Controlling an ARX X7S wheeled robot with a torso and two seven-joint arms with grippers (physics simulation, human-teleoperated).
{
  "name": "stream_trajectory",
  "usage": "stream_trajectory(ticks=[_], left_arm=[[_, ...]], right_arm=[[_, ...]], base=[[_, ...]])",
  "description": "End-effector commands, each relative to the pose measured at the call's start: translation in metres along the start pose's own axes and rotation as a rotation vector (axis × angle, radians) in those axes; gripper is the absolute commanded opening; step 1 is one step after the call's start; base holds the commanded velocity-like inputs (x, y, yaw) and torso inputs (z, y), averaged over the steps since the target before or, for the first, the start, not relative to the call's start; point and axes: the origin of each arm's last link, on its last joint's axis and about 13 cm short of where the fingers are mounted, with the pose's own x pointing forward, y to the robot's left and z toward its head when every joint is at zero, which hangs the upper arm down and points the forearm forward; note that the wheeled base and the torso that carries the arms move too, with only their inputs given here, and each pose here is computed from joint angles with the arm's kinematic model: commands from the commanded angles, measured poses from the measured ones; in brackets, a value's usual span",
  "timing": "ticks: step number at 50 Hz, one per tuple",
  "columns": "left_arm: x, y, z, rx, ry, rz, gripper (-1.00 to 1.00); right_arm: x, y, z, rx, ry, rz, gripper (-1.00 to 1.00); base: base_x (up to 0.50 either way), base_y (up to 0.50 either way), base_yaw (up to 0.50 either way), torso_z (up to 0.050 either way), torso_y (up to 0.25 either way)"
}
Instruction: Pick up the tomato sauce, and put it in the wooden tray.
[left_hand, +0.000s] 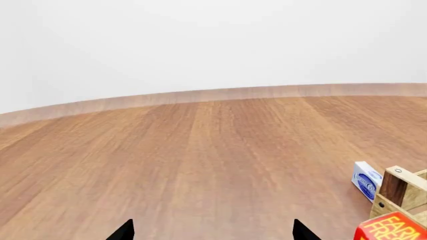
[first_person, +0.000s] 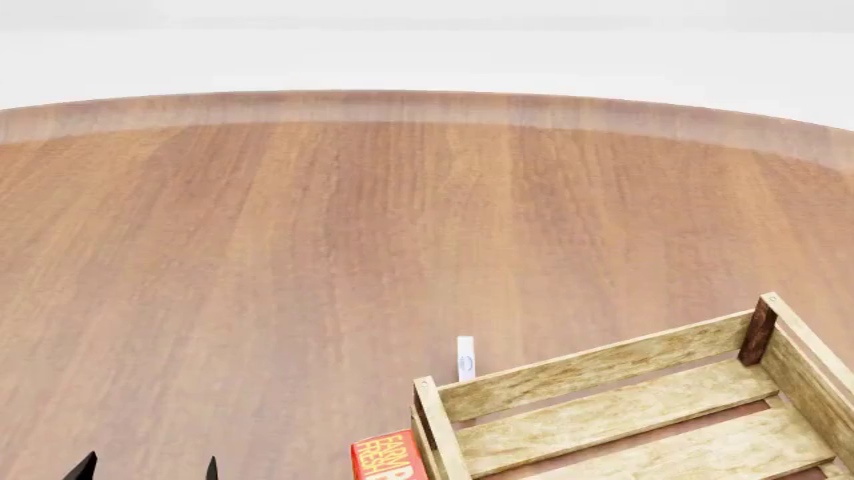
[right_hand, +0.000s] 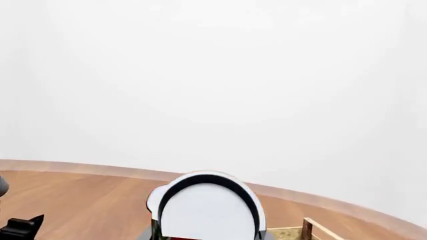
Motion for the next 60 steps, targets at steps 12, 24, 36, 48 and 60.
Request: stream_trajectory(ticks=[12, 24, 36, 48, 60], left_arm=[[-0.001, 0.000, 0.001, -0.018, -0.014, -0.004, 1.00], [0.000, 0.001, 0.000, -0.020, -0.014, -0.004, 1.00], [0.000, 0.001, 0.000, -0.021, -0.013, -0.002, 1.00], [0.000, 0.001, 0.000, -0.022, -0.013, -0.002, 1.00], [0.000, 0.000, 0.001, -0.020, -0.013, -0.002, 1.00]], right_arm=[[0.052, -0.006, -0.004, -0.072, 0.007, -0.049, -1.00], [0.080, -0.015, -0.020, -0.090, 0.075, -0.103, -1.00], [0.097, -0.016, -0.027, -0.103, 0.113, -0.112, -1.00], [0.114, -0.019, -0.036, -0.108, 0.160, -0.119, -1.00], [0.143, -0.023, -0.043, -0.126, 0.191, -0.141, -1.00]], base=[[0.00, 0.00, 0.00, 0.000, 0.000], [0.00, 0.00, 0.00, 0.000, 0.000], [0.00, 0.00, 0.00, 0.000, 0.000], [0.00, 0.00, 0.00, 0.000, 0.000], [0.00, 0.00, 0.00, 0.000, 0.000]])
